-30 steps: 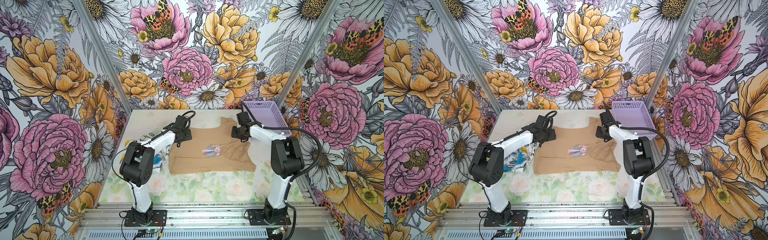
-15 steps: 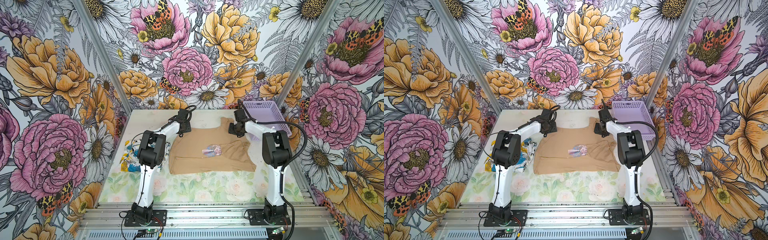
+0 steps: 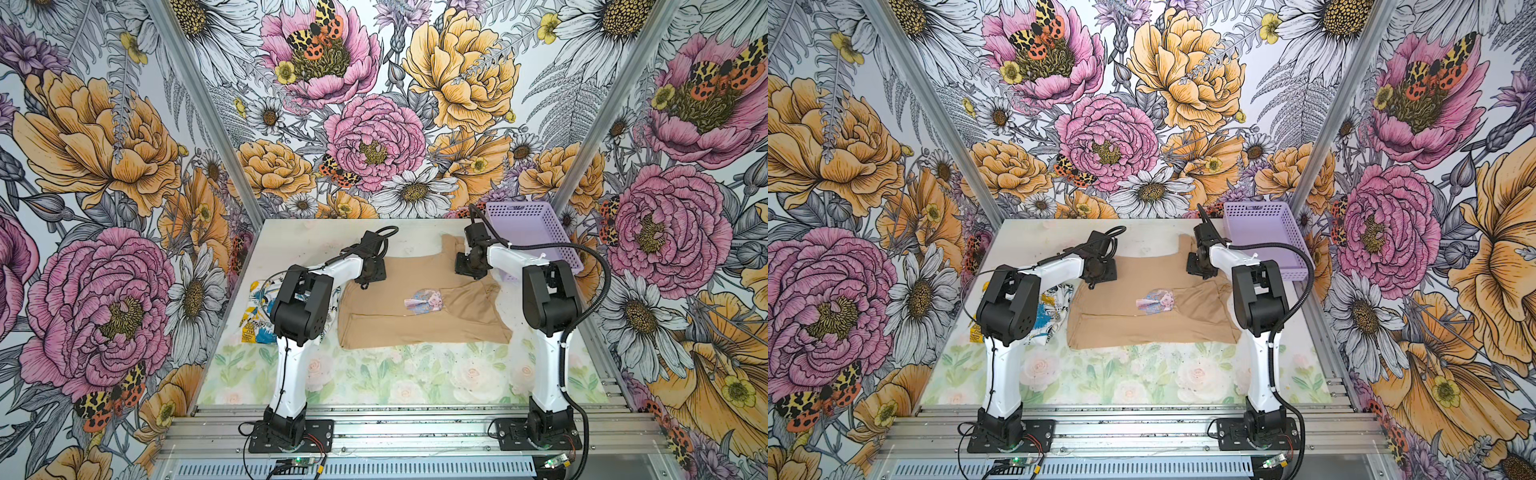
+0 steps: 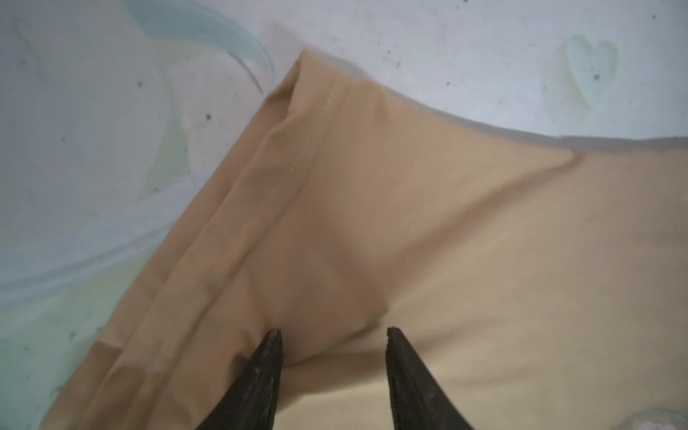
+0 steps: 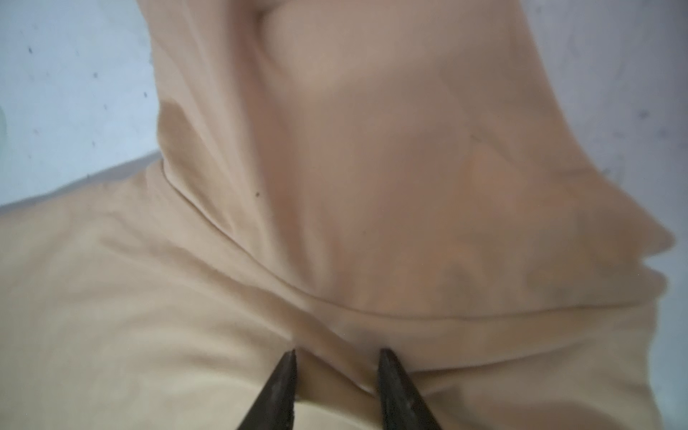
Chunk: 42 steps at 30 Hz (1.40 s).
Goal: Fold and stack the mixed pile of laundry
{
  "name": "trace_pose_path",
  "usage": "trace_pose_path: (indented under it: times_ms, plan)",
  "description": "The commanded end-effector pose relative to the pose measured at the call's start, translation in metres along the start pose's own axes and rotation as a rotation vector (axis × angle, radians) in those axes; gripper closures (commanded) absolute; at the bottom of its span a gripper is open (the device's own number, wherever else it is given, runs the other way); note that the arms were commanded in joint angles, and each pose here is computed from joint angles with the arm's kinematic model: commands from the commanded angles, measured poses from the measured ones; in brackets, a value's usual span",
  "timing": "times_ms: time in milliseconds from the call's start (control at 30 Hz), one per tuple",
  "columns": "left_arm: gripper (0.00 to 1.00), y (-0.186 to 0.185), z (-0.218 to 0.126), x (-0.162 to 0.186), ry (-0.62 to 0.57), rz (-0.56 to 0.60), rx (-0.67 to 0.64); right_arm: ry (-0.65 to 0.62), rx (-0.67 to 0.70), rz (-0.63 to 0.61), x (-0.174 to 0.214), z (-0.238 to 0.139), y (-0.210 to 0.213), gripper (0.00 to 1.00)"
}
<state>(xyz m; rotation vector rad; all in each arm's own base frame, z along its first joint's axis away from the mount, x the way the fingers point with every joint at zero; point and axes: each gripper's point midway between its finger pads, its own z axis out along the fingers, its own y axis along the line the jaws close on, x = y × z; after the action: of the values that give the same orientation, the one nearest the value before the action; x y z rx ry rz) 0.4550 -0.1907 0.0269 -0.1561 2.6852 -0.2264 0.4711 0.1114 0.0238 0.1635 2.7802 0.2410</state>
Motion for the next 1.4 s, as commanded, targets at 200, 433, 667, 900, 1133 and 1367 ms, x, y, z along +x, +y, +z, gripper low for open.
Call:
trace_pose_path:
  times_ms: [200, 433, 667, 900, 1133, 1367]
  plan:
    - [0.53, 0.044, -0.018, 0.135, 0.288, -0.030, -0.135, 0.195, 0.054, -0.049, 0.099, -0.021, -0.015, 0.62]
    - [0.52, 0.040, -0.048, 0.142, 0.245, -0.058, -0.106, 0.212, 0.038, -0.043, 0.122, -0.034, -0.014, 0.62]
    - [0.37, 0.010, -0.086, 0.052, 0.032, -0.048, -0.013, 0.067, -0.024, -0.059, 0.063, -0.071, 0.011, 0.60]
    - [0.43, 0.032, -0.081, 0.001, -0.041, -0.060, -0.046, 0.003, -0.075, -0.059, 0.035, -0.093, 0.028, 0.59]
    - [0.56, 0.028, -0.043, -0.002, -0.012, -0.024, -0.004, -0.005, -0.074, -0.049, 0.034, -0.096, 0.027, 0.60]
    - [0.60, 0.028, -0.028, 0.001, -0.017, -0.008, 0.016, 0.000, -0.069, -0.046, 0.037, -0.096, 0.024, 0.60]
